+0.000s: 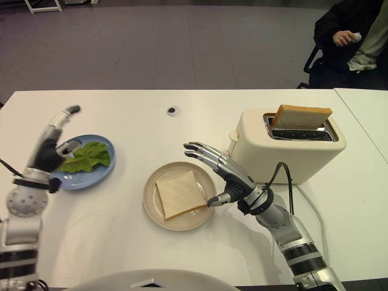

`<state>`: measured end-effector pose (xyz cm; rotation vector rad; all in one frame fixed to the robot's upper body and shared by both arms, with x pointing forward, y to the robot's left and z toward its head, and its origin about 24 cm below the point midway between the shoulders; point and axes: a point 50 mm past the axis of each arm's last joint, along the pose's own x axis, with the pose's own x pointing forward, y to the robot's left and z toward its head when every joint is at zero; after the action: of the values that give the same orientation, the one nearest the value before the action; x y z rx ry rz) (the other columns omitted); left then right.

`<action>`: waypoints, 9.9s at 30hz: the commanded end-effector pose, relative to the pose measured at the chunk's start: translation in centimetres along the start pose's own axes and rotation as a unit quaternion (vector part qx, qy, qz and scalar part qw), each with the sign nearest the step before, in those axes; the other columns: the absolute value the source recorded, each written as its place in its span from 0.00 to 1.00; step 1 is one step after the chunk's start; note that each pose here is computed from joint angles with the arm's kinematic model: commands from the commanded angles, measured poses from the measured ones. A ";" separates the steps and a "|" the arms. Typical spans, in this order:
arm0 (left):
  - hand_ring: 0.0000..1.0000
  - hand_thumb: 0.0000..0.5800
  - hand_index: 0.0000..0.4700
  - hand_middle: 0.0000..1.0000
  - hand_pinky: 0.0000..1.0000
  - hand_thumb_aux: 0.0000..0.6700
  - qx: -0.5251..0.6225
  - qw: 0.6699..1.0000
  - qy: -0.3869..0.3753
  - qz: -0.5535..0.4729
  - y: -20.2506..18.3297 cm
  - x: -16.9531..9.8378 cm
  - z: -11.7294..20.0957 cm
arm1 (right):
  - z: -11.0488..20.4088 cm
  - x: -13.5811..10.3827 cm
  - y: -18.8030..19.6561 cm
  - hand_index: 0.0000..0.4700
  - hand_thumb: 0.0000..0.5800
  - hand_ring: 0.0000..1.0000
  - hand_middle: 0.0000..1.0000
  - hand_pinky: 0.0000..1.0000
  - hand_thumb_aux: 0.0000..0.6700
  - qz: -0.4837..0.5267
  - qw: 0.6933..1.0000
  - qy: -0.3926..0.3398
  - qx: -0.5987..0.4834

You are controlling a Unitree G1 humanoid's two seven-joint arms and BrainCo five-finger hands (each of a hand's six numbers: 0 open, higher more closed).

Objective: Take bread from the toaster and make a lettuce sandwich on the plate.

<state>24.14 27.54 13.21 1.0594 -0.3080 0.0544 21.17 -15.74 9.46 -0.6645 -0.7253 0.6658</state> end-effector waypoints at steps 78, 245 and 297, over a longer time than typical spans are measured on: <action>0.00 0.00 0.00 0.00 0.00 0.00 -0.002 0.952 -0.180 -0.248 -14.8 -3.2 12.1 | -0.9 1.2 0.5 0.00 0.00 0.00 0.00 0.00 0.00 0.011 1.000 -0.006 0.011; 0.00 0.00 0.00 0.00 0.00 0.00 0.082 0.878 -0.211 -0.422 -15.4 -7.9 8.5 | -0.3 0.7 -1.8 0.00 0.00 0.00 0.00 0.00 0.00 0.057 0.994 -0.028 -0.092; 1.00 1.00 1.00 1.00 1.00 1.00 0.078 0.880 -0.251 -0.395 -15.1 -8.3 10.0 | -1.8 -5.0 7.5 1.00 1.00 0.95 0.95 0.95 1.00 0.398 0.896 0.192 -0.044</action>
<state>16.01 11.96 3.54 1.2286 -0.3737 -0.9779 17.69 -14.89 3.19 -1.1072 -0.2202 1.1831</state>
